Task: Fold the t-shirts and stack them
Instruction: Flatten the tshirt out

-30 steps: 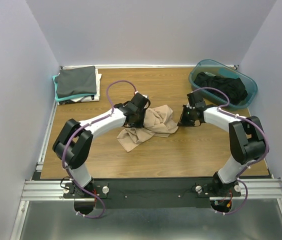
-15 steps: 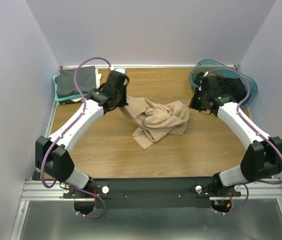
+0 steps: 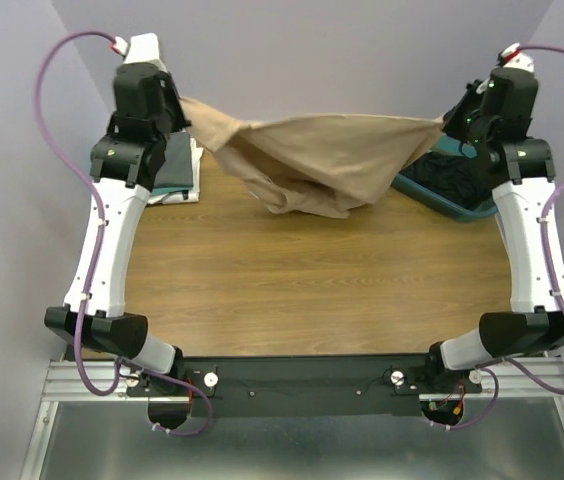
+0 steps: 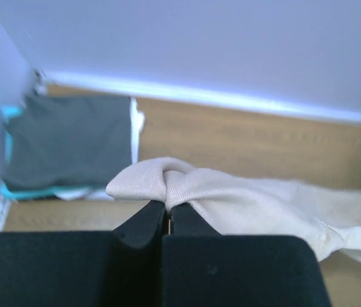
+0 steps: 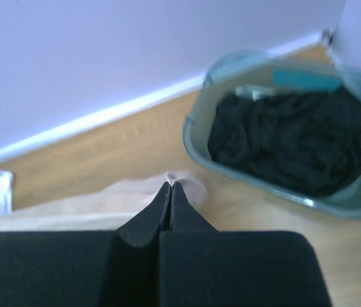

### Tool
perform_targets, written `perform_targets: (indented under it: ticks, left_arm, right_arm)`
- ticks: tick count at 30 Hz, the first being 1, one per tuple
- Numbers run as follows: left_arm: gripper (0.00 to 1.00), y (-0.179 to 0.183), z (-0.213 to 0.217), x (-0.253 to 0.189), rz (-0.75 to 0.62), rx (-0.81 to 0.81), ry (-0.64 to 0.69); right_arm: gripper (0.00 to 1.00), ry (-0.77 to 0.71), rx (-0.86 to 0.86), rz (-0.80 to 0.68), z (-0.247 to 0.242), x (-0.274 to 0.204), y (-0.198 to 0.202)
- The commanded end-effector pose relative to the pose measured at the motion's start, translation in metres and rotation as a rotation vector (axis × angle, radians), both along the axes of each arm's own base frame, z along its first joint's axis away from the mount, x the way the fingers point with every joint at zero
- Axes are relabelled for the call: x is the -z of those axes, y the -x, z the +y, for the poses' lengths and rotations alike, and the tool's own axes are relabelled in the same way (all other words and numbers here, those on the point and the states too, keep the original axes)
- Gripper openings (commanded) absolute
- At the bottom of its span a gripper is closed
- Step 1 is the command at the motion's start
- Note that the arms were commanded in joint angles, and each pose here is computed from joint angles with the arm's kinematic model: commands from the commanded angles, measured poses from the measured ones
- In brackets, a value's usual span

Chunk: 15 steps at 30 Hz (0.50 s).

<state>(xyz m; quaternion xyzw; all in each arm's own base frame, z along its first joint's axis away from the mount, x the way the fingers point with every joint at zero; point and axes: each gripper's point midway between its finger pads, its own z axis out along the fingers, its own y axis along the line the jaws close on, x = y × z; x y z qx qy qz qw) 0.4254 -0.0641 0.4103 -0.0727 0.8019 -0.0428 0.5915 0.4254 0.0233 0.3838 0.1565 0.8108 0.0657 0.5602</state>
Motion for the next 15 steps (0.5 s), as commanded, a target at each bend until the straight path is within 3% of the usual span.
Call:
perform_targets:
  ticks: [1,9,15]
  left_arm:
    - [0.00,0.010,0.038,-0.063,-0.171,-0.101,-0.037]
    - [0.00,0.079,0.063,-0.119,-0.415,-0.179,-0.005]
    - [0.00,0.100,0.046,-0.141,-0.504,-0.058,0.015]
  right_arm:
    - [0.00,0.070,0.072,-0.087,-0.021,-0.049,0.018]
    - [0.00,0.114,0.150,-0.283,-0.042,-0.125,0.082]
    - [0.00,0.119,0.135,-0.308,-0.041,-0.132,0.096]
